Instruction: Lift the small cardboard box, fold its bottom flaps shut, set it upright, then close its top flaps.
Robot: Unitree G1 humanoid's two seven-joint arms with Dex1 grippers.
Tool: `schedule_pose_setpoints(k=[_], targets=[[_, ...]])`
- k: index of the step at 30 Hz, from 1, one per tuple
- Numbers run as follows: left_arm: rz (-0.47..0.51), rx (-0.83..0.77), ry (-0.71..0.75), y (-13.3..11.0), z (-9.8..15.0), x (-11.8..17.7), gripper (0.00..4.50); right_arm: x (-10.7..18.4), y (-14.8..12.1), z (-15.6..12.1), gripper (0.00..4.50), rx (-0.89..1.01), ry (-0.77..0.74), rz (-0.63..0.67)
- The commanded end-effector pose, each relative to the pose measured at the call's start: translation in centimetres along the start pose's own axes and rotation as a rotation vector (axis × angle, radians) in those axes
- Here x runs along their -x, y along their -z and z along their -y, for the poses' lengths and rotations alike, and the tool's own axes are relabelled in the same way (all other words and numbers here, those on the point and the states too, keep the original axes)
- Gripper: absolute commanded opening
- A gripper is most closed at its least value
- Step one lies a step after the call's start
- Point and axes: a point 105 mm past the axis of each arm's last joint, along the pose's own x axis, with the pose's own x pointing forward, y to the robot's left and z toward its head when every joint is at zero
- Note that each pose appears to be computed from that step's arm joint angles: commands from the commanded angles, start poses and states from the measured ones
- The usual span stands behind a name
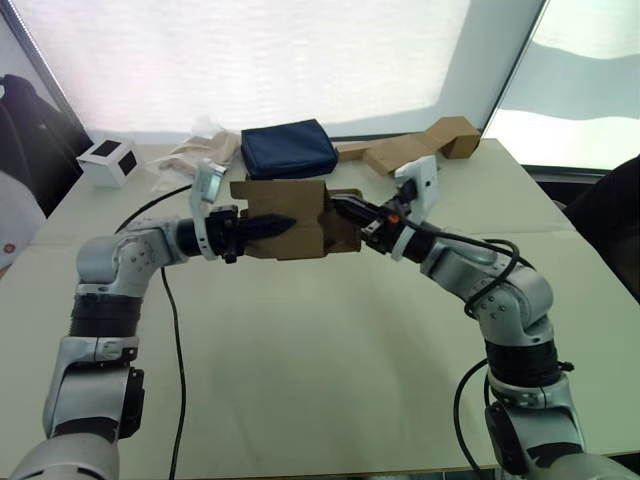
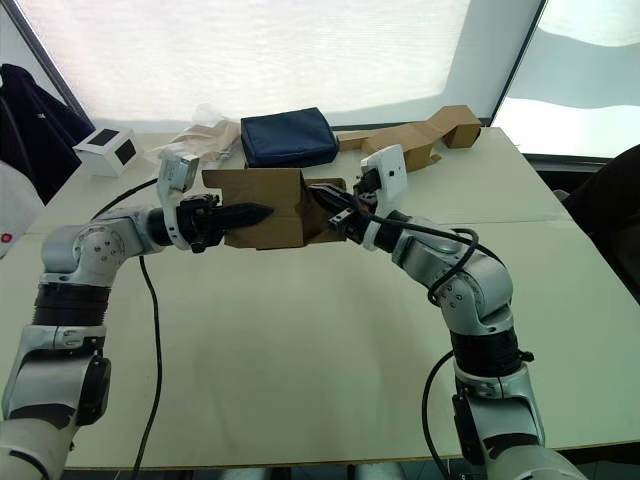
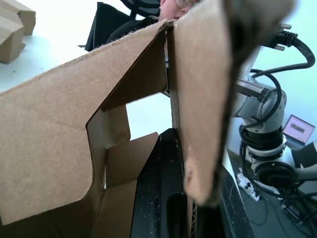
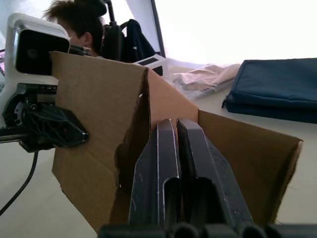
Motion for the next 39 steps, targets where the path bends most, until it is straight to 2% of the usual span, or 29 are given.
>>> schedule_pose_setpoints(k=[1, 9, 16, 24, 31, 34, 39], targets=[[-0.008, -0.049, 0.057, -1.0, 1.4, -0.4, 0.00, -0.5, -1.8, -1.6, 0.09, 0.042, -0.065, 0.067], [-0.022, -0.043, 0.064, -0.7, 1.8, -0.1, 0.00, -1.3, -1.9, -2.4, 0.09, 0.034, -0.090, 0.104], [-0.011, -0.055, 0.023, -1.0, 1.1, 0.3, 0.00, -0.4, -2.0, -1.9, 0.09, 0.071, -0.079, 0.093], [-0.022, -0.062, 0.020, -0.7, 0.9, 0.6, 0.00, 4.6, -2.4, -0.3, 0.09, 0.111, -0.025, 0.044], [-0.036, -0.087, 0.047, -1.2, 1.3, 0.3, 0.00, 7.8, 1.2, -0.7, 0.09, 0.095, -0.049, -0.168], [-0.042, -0.099, 0.069, -1.5, 1.6, -0.1, 0.00, 7.8, 2.7, -0.7, 0.09, 0.105, -0.044, -0.214], [-0.068, -0.115, 0.101, -1.6, 2.3, -0.6, 0.00, 6.8, 3.9, -0.1, 0.09, 0.139, -0.016, -0.209]])
